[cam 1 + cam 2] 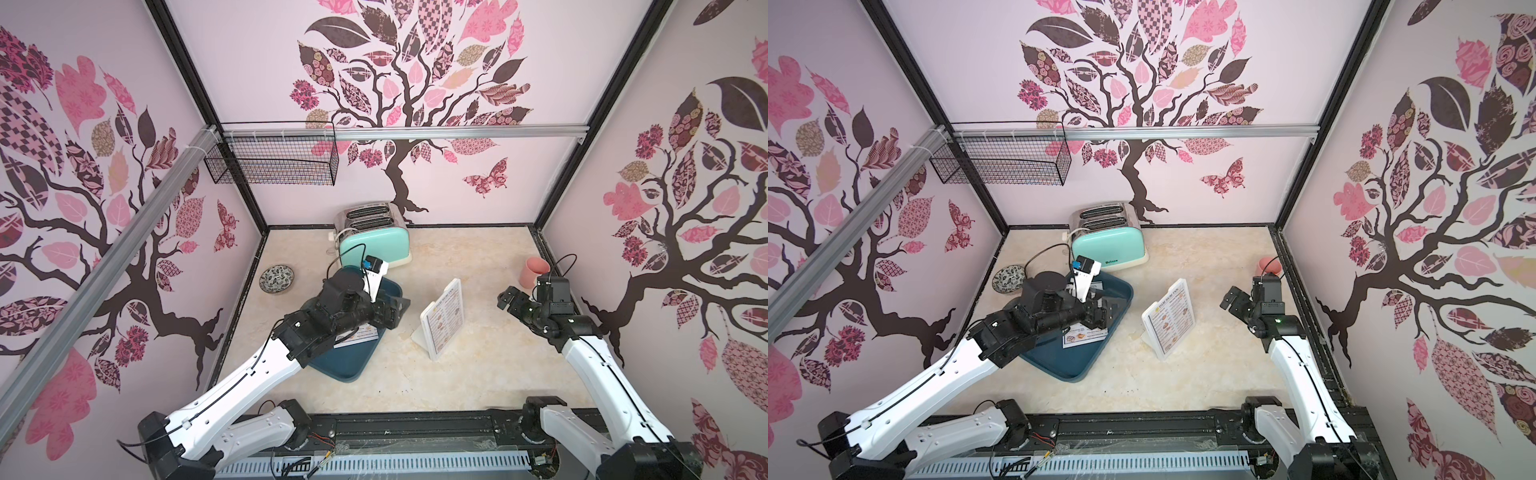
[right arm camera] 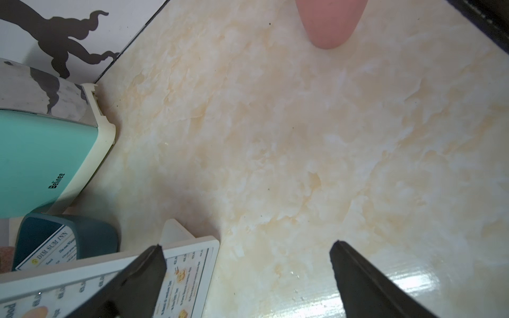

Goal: Replace the menus in the menu holders
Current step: Adjust the menu holder at the center of the board.

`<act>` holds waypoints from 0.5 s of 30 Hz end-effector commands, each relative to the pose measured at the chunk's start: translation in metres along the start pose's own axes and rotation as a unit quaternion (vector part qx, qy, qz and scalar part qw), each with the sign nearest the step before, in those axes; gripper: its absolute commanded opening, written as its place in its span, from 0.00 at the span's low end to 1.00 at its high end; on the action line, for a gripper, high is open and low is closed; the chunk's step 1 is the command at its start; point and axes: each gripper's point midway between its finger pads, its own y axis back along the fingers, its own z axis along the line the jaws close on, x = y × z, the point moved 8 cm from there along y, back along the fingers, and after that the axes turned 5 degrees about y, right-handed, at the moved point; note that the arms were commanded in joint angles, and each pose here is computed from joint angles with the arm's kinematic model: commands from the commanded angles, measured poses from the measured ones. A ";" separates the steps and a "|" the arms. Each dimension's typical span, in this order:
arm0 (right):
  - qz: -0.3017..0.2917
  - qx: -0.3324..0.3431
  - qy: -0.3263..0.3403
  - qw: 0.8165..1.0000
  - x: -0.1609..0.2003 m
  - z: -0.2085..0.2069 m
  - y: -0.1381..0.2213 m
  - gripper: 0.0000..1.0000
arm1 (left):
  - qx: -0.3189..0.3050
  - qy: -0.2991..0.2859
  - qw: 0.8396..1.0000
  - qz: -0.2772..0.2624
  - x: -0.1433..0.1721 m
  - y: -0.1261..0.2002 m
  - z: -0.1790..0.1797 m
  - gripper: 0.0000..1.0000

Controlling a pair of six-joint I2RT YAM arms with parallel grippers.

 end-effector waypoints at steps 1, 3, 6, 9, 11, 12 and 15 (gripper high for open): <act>0.037 0.001 0.005 0.999 0.008 0.001 0.014 1.00 | 0.023 0.002 0.999 0.042 0.011 -0.003 -0.009 0.85; 0.036 -0.007 0.004 0.999 0.011 0.000 0.011 1.00 | 0.040 0.000 0.997 0.059 0.015 -0.012 -0.011 0.85; 0.041 -0.014 -0.007 0.999 0.016 -0.001 0.008 1.00 | 0.048 -0.010 0.996 0.079 0.020 -0.028 -0.011 0.82; 0.048 -0.021 -0.017 0.998 0.020 -0.002 0.004 1.00 | 0.068 -0.016 0.994 0.087 0.021 -0.042 -0.014 0.78; 0.051 -0.024 -0.019 0.998 0.021 -0.002 0.002 1.00 | 0.073 -0.020 0.993 0.094 0.023 -0.051 -0.014 0.75; 0.051 -0.025 -0.017 0.998 0.022 -0.002 0.001 1.00 | 0.077 -0.023 0.992 0.100 0.025 -0.056 -0.014 0.73; 0.053 -0.022 -0.015 0.998 0.023 -0.003 0.000 1.00 | 0.088 -0.029 0.989 0.114 0.030 -0.068 -0.014 0.65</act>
